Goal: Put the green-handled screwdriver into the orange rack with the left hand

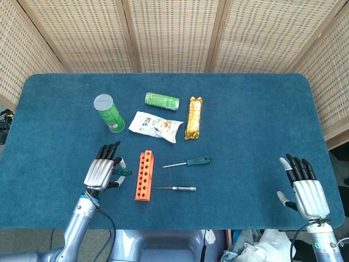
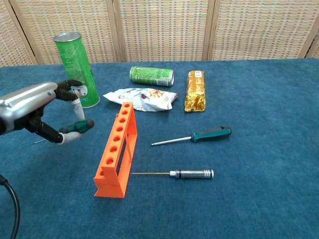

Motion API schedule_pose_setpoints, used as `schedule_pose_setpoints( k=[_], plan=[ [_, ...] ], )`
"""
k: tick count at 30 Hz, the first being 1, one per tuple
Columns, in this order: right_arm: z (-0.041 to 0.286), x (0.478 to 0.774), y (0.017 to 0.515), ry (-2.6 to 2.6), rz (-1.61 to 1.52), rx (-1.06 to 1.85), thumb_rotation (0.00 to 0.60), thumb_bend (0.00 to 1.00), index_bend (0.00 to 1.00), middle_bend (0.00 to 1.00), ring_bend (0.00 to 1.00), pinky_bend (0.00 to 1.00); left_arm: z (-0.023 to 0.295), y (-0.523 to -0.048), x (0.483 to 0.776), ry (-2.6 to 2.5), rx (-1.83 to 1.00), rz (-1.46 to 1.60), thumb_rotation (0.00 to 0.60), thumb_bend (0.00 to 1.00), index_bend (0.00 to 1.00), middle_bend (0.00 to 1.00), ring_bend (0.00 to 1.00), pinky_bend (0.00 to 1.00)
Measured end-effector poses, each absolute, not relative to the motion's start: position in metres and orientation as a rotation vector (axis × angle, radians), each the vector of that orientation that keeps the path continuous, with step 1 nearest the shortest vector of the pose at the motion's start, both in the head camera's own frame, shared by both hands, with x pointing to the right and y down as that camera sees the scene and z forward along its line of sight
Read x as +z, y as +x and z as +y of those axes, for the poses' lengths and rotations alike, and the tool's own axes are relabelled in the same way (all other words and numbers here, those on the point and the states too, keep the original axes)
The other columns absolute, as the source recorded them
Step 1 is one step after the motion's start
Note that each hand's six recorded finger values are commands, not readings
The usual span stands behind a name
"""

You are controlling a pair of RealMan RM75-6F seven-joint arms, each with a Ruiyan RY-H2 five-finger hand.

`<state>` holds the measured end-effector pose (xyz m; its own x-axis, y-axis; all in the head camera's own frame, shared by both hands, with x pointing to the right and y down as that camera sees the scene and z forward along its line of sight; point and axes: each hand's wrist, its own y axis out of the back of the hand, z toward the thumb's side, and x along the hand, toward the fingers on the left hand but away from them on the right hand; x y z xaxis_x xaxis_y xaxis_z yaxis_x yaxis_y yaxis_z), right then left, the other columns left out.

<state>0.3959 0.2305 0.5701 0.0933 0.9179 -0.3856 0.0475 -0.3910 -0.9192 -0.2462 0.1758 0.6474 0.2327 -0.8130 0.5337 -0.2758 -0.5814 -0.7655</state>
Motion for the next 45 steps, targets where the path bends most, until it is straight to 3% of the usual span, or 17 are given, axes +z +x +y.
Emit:
schedule_pose_setpoints(
  k=[8, 15, 31, 45],
  plan=[
    [0.231, 0.571, 0.395, -1.587, -0.975, 1.4, 0.6, 0.24, 0.0, 0.0, 0.0, 0.0, 0.156, -0.248, 0.609, -2.173, -1.146, 1.336, 0.6, 0.38, 0.56, 0.02, 0.0, 0.0],
    [0.23, 0.571, 0.396, -1.587, -0.98, 1.402, 0.6, 0.24, 0.0, 0.0, 0.0, 0.0, 0.143, -0.238, 0.591, -2.319, -0.977, 1.56, 0.6, 0.38, 0.56, 0.04, 0.0, 0.0],
    [0.23, 0.572, 0.396, -1.598, -0.985, 1.401, 0.6, 0.24, 0.0, 0.0, 0.0, 0.0, 0.128, -0.2, 0.579, -2.572, -0.705, 1.661, 0.6, 0.38, 0.57, 0.06, 0.0, 0.0],
    [0.23, 0.573, 0.396, -1.608, -0.984, 1.403, 0.6, 0.24, 0.0, 0.0, 0.0, 0.0, 0.132, -0.175, 0.59, -2.674, -0.62, 1.633, 0.6, 0.39, 0.58, 0.06, 0.0, 0.0]
  ],
)
